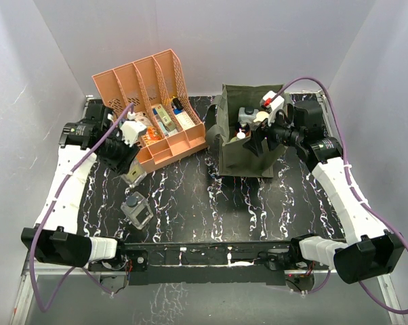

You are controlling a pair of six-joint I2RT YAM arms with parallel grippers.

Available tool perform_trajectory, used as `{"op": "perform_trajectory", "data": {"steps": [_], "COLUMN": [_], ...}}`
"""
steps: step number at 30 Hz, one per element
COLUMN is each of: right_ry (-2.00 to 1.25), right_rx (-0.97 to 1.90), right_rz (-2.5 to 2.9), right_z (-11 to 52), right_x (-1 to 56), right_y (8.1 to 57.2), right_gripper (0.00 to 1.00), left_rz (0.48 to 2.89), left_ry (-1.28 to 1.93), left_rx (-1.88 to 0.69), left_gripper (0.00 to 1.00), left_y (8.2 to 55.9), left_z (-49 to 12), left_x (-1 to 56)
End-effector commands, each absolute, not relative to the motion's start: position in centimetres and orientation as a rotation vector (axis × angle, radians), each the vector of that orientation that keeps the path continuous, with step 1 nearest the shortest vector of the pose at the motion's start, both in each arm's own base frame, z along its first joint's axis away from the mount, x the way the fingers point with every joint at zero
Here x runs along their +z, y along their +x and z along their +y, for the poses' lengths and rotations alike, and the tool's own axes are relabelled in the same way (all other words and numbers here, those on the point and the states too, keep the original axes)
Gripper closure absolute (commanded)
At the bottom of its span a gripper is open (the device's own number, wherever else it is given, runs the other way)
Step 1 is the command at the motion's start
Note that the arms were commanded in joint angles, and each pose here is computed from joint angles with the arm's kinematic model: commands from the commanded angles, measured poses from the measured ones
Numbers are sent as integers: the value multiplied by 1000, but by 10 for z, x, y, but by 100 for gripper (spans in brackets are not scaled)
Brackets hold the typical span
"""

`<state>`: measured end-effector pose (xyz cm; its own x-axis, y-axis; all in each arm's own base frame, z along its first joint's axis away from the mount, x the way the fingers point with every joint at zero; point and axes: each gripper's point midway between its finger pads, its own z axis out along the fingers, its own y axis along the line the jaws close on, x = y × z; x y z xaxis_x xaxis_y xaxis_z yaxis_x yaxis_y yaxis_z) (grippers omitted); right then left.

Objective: Place the personal care products into the canvas bag
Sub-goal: Pick up the care product from the center of the board, then place the care product in the canvas bag.

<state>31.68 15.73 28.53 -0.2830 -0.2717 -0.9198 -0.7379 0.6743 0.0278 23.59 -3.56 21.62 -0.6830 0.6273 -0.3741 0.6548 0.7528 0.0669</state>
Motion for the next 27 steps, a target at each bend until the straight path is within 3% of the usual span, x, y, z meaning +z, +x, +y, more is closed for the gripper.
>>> {"op": "perform_trajectory", "data": {"steps": [1, 17, 23, 27], "right_ry": [-898, -997, -1037, -1054], "right_rx": [536, 377, 334, 313], "right_rz": [1711, 1803, 1828, 1844], "right_z": [163, 142, 135, 131], "right_x": [315, 298, 288, 287], "right_y": [313, 316, 314, 312], "right_gripper": [16, 16, 32, 49], "left_rz": [2337, 1824, 1661, 1530], "left_ry": [981, 864, 989, 962], "left_rx": [-193, -482, -525, -624], "left_gripper": [100, 100, 100, 100], "left_y": [256, 363, 368, 371], "left_z": [-60, -142, -219, -248], "left_x": [271, 440, 461, 488]}}
